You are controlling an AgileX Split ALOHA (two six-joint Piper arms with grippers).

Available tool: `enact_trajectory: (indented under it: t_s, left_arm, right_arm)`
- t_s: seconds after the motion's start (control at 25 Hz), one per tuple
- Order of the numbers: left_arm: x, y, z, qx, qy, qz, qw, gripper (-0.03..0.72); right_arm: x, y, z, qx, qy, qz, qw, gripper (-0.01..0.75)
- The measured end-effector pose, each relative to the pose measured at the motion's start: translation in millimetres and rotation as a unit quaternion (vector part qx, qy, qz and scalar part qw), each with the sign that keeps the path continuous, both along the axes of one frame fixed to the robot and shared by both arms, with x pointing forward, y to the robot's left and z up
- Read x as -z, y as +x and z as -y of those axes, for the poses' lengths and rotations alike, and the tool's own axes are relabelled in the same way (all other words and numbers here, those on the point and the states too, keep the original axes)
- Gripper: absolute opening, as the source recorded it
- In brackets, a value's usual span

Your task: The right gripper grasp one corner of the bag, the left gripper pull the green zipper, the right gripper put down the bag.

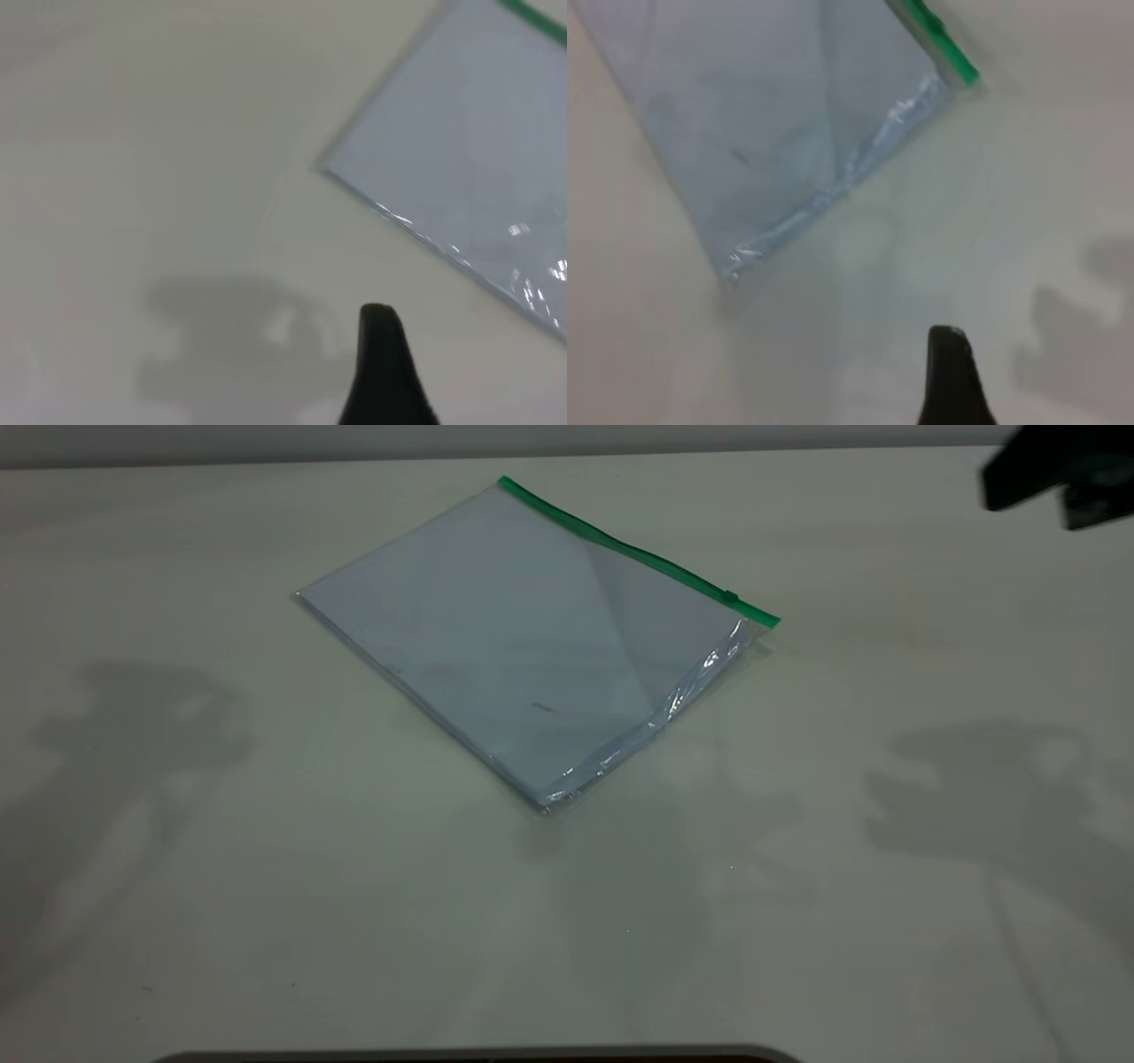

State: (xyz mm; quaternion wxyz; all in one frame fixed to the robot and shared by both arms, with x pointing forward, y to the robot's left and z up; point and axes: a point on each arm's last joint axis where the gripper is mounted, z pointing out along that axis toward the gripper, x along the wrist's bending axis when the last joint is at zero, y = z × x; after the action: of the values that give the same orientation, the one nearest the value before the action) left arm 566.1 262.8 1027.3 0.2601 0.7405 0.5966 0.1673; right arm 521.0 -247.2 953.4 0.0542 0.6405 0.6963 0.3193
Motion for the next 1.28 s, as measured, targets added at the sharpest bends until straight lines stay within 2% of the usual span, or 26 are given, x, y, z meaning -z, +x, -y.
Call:
enact_trajectory:
  t_s: [0.24, 0.4, 0.52, 0.88, 1.12, 1.28]
  left_arm:
    - [37, 32, 31, 0.122, 0.035, -0.042, 0.991, 0.567]
    - [50, 51, 38, 0.127, 0.019, -0.095, 0.987, 0.567]
    - [56, 59, 40, 0.12, 0.01, -0.119, 0.986, 0.567]
    - [58, 65, 44, 0.111, -0.008, -0.12, 0.987, 0.567]
    - [57, 65, 44, 0.107, -0.015, -0.12, 0.987, 0.567]
    - [57, 65, 45, 0.104, -0.023, -0.119, 0.987, 0.567]
  right_arm:
    - [31, 32, -38, -0.063, 0.035, -0.018, 0.997, 0.543]
    - [58, 53, -50, -0.082, 0.07, -0.037, 0.994, 0.543]
    - [79, 66, -53, -0.088, 0.072, -0.043, 0.993, 0.543]
    - [128, 90, -51, -0.079, 0.084, -0.071, 0.991, 0.543]
    - [158, 112, -27, -0.072, 0.137, -0.082, 0.985, 0.543]
    - [174, 120, -19, -0.083, 0.131, -0.06, 0.986, 0.543]
